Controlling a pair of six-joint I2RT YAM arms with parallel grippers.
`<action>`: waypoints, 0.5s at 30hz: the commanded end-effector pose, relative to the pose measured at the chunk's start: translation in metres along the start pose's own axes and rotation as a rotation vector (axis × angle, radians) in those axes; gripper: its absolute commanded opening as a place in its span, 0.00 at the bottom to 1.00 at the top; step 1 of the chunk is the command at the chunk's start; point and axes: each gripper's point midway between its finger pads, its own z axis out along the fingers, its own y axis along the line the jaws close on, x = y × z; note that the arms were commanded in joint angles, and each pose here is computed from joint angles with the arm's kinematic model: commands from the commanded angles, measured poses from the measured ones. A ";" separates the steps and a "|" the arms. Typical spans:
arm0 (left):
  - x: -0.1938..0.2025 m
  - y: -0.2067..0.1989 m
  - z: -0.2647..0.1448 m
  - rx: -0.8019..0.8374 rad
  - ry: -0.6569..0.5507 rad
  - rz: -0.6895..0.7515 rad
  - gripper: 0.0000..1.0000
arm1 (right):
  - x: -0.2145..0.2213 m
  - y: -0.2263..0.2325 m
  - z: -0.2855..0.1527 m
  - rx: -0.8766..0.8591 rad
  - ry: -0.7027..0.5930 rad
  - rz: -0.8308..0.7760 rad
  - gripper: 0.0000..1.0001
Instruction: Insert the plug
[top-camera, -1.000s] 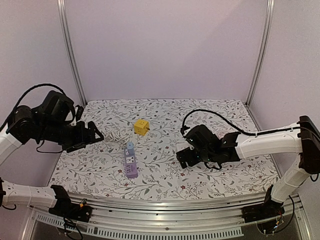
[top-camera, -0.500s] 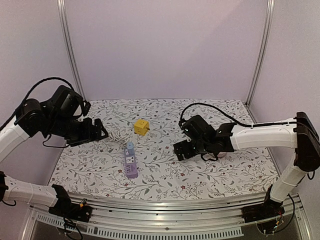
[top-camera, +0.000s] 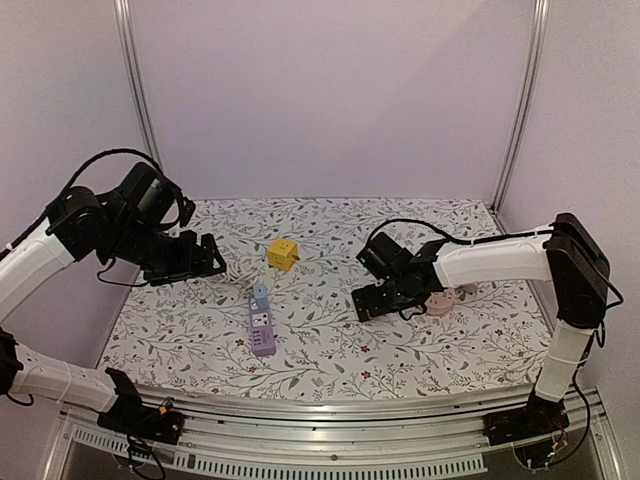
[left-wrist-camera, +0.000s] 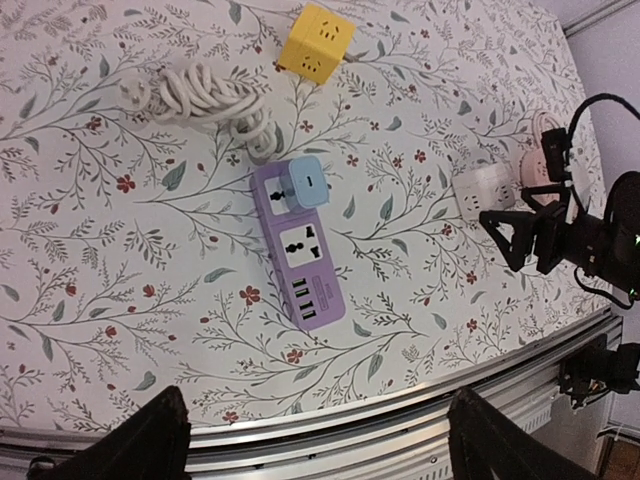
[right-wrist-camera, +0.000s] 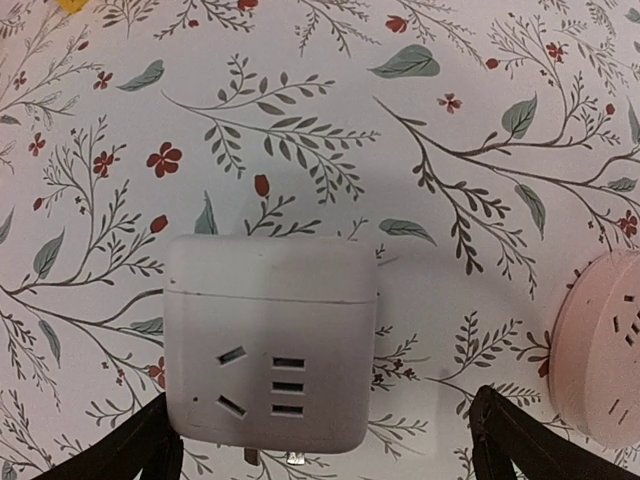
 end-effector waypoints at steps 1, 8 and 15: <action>-0.006 -0.006 0.004 0.022 0.011 0.012 0.89 | 0.007 0.008 0.011 -0.024 0.052 0.015 0.99; -0.010 -0.011 0.012 0.039 0.024 0.017 0.89 | 0.012 0.014 0.020 -0.049 0.076 0.007 0.96; -0.011 -0.011 0.018 0.039 0.042 0.021 0.88 | 0.011 0.015 0.025 -0.045 0.071 -0.032 0.90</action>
